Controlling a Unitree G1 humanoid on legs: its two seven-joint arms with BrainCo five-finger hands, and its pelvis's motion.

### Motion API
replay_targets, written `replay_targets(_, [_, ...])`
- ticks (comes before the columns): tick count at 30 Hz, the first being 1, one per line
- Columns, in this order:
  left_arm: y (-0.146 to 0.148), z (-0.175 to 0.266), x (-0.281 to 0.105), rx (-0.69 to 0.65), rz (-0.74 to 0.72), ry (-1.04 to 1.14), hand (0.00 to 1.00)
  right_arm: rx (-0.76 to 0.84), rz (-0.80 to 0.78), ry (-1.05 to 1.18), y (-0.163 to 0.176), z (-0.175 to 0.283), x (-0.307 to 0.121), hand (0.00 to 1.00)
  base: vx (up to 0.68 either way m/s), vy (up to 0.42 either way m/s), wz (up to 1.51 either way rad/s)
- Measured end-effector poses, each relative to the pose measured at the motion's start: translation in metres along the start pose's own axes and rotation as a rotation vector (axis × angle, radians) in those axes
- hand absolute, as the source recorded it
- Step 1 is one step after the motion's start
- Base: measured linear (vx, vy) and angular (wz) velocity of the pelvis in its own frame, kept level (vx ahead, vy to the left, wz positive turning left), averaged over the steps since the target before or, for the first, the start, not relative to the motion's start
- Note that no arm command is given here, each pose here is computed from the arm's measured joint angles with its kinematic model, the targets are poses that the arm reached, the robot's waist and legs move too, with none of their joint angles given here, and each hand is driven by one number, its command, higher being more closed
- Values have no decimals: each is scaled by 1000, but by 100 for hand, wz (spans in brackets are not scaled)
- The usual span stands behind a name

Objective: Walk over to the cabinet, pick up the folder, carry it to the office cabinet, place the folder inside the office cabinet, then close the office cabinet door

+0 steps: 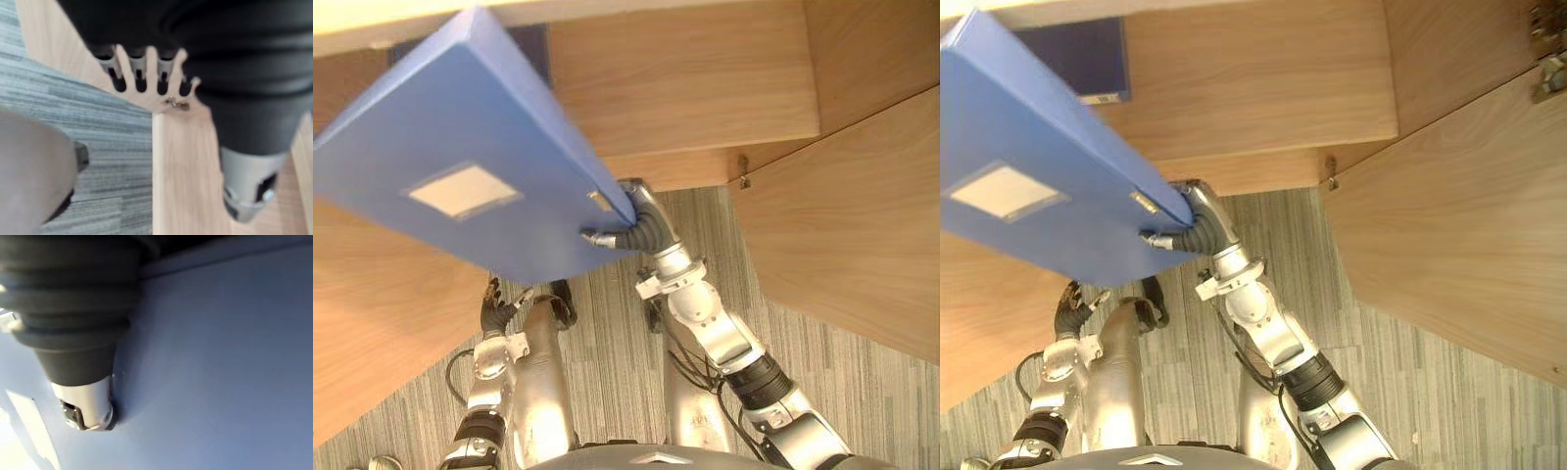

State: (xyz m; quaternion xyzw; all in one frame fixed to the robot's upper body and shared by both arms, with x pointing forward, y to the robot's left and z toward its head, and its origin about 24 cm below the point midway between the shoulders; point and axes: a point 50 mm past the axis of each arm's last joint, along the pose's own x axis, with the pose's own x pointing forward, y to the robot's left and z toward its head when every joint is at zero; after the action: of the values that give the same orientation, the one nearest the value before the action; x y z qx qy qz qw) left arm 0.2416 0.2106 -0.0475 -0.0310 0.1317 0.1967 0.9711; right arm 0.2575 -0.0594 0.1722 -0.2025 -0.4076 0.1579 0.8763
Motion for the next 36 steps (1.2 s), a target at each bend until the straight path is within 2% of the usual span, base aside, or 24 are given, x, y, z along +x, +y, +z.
replay_targets(6, [-19,56,10,-118,-41,-213,0,116,-75,-22,-17,5,10,100,-30,-37,11])
replay_targets(8, [-21,67,8,-154,-39,-263,0,162,-199,-11,-36,2,12,100,-9,-57,16])
replay_targets(14, [-25,77,5,-186,-32,-305,0,227,-409,12,-71,-7,11,100,-2,-62,8])
replay_targets(22, [-27,95,2,-211,-43,-379,0,478,-611,48,-105,-28,7,100,-6,-36,2])
replay_targets(26, [-29,99,4,-237,-48,-387,0,594,-671,23,-116,-32,16,100,-5,-5,1])
replay_targets(36, [-37,121,11,-309,-69,-434,0,864,-757,-40,-145,-34,73,100,-21,-6,2])
